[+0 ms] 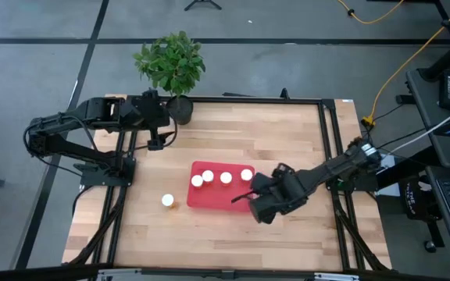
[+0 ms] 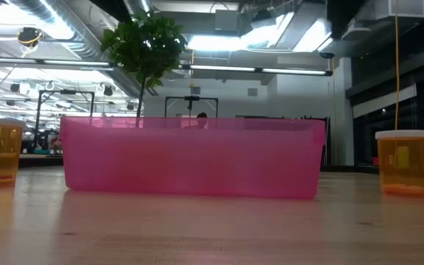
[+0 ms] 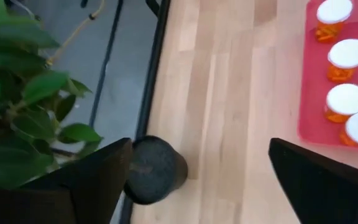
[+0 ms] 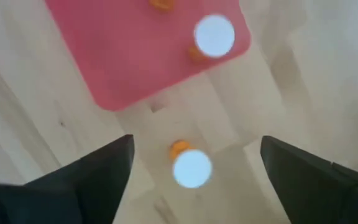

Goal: Pick and place pill bottles into a basket
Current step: Put the left orange pill bottle into the bin

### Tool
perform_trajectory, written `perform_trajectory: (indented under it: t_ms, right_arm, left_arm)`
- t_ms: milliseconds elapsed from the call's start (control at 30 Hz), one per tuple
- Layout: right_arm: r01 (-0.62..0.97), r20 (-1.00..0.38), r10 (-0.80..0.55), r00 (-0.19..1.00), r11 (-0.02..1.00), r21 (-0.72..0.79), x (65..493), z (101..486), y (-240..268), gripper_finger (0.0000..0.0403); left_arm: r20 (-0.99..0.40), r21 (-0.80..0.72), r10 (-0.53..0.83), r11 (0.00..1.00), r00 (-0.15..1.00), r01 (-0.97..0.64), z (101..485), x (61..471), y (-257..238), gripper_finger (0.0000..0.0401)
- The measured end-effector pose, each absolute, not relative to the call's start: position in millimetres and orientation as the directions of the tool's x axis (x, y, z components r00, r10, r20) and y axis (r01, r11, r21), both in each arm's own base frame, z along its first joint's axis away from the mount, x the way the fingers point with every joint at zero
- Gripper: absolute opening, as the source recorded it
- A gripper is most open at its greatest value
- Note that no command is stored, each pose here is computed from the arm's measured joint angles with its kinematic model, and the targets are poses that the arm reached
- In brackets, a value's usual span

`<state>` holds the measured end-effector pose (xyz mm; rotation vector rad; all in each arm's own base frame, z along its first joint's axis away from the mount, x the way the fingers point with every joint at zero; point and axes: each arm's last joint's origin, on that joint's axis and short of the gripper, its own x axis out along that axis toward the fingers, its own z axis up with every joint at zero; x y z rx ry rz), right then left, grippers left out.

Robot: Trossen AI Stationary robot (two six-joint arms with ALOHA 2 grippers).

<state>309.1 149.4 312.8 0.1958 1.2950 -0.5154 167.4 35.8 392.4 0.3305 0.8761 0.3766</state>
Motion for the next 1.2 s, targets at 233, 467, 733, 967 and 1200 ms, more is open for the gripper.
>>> perform_trajectory:
  t_ms: [233, 467, 733, 967, 1200]
  right_arm:
    - [0.601, -0.960, -0.119, 0.254, 0.797, 0.060, 279.7, 275.0, 144.6, 0.0383]
    - [0.677, -0.981, -0.088, 0.171, 0.735, 0.052, 252.4, 233.8, 137.3, 0.0394]
    - [0.692, -0.978, -0.051, 0.203, 0.713, 0.107, 248.2, 196.8, 133.1, 0.0394]
    - [0.703, -0.984, -0.058, 0.169, 0.707, 0.079, 244.5, 178.8, 120.6, 0.0394]
    - [0.682, -0.984, -0.049, 0.169, 0.727, 0.081, 251.0, 178.8, 108.8, 0.0383]
  left_arm:
    - [-0.672, 0.432, 0.432, 0.888, 0.601, -0.156, 391.4, 176.4, 36.6, 0.0375]
    - [-0.703, 0.396, 0.406, 0.906, 0.585, -0.153, 388.2, 175.7, 35.8, 0.0375]
    - [-0.718, 0.387, 0.402, 0.909, 0.568, -0.155, 386.6, 174.1, 35.5, 0.0375]
    - [-0.718, 0.389, 0.403, 0.908, 0.568, -0.152, 386.6, 174.0, 35.5, 0.0375]
    - [-0.718, 0.390, 0.403, 0.908, 0.567, -0.152, 386.6, 174.0, 35.5, 0.0375]
